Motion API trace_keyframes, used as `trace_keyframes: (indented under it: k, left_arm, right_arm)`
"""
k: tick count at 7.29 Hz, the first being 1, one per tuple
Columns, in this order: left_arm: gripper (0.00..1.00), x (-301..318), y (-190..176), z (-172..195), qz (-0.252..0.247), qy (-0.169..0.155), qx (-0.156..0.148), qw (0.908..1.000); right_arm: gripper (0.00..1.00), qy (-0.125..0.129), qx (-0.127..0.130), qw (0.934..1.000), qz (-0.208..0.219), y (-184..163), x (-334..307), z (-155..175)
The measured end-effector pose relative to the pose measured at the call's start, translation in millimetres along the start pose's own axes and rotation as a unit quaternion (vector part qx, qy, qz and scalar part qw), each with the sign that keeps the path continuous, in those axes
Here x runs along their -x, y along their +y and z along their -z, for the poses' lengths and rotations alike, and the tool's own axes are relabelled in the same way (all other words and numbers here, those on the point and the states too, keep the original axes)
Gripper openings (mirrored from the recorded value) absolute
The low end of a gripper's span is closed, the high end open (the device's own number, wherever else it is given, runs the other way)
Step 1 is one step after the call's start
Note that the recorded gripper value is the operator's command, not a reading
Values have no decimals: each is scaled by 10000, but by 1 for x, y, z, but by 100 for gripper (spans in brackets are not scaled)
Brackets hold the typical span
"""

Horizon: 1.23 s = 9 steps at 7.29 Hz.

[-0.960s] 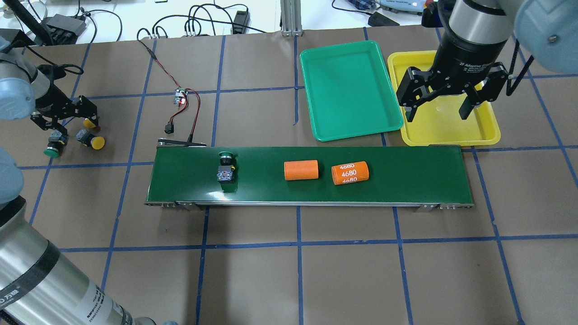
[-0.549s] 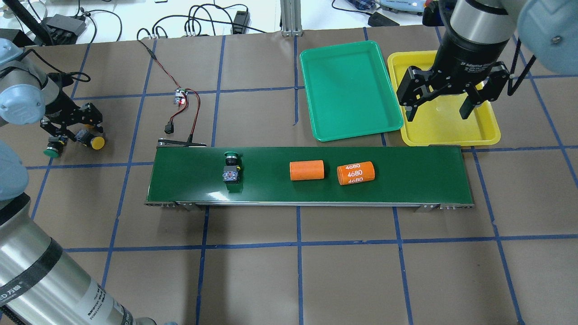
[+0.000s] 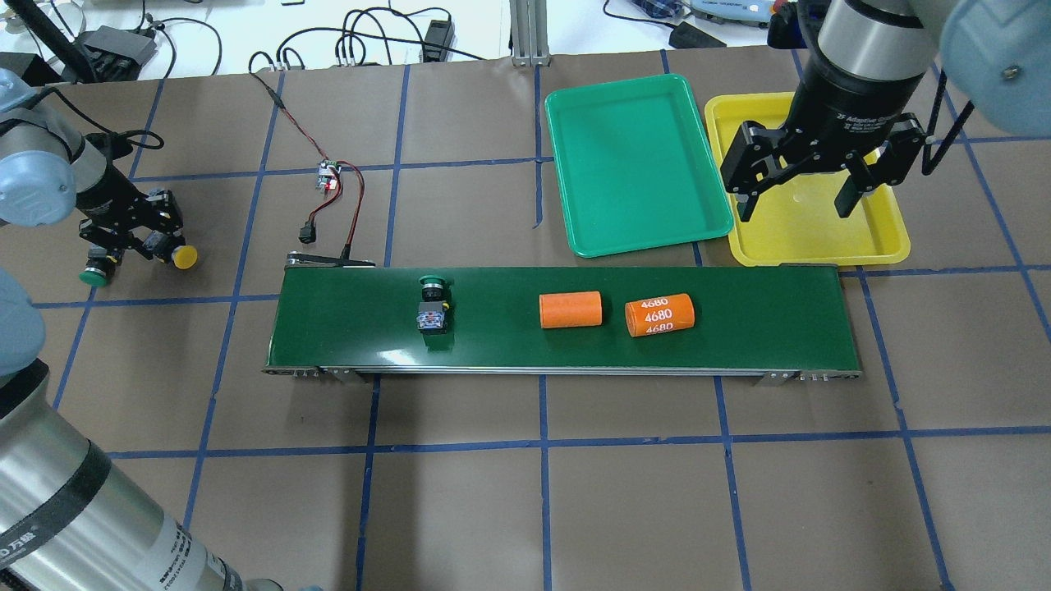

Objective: Sort buttons by color to trays
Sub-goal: 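Grasp a yellow-capped push-button with the left gripper, then place yellow button on conveyor with left gripper while right gripper lowers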

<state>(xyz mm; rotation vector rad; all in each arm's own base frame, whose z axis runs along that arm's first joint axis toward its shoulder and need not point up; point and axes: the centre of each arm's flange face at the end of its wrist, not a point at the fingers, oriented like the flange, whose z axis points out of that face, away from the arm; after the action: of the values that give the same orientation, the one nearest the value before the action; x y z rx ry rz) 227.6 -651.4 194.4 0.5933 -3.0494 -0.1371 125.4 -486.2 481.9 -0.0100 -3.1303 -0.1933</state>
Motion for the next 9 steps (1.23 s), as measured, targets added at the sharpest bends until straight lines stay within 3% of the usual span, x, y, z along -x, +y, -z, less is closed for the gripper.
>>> trace_keyframes:
  k: [2,4,7,8,9]
  left_arm:
    - [0,-47,37,37,417,-20,59,9991]
    - [0,-124,104,66,1093,-77,72,9940]
    - [0,-226,211,55,2002,-252,212,9792]
    - [74,-243,237,43,2262,-277,311,9732]
    - [100,-257,252,33,2392,-263,401,9698]
  right_arm:
    - [100,-19,-11,10000,54,-1,-2,-2]
    - [100,54,-66,9995,308,-1,-1,-8]
    - [100,33,127,9991,412,5,2,-28]
    - [100,-9,227,9988,439,8,5,-35]
    - [100,-57,322,9984,463,10,6,-43]
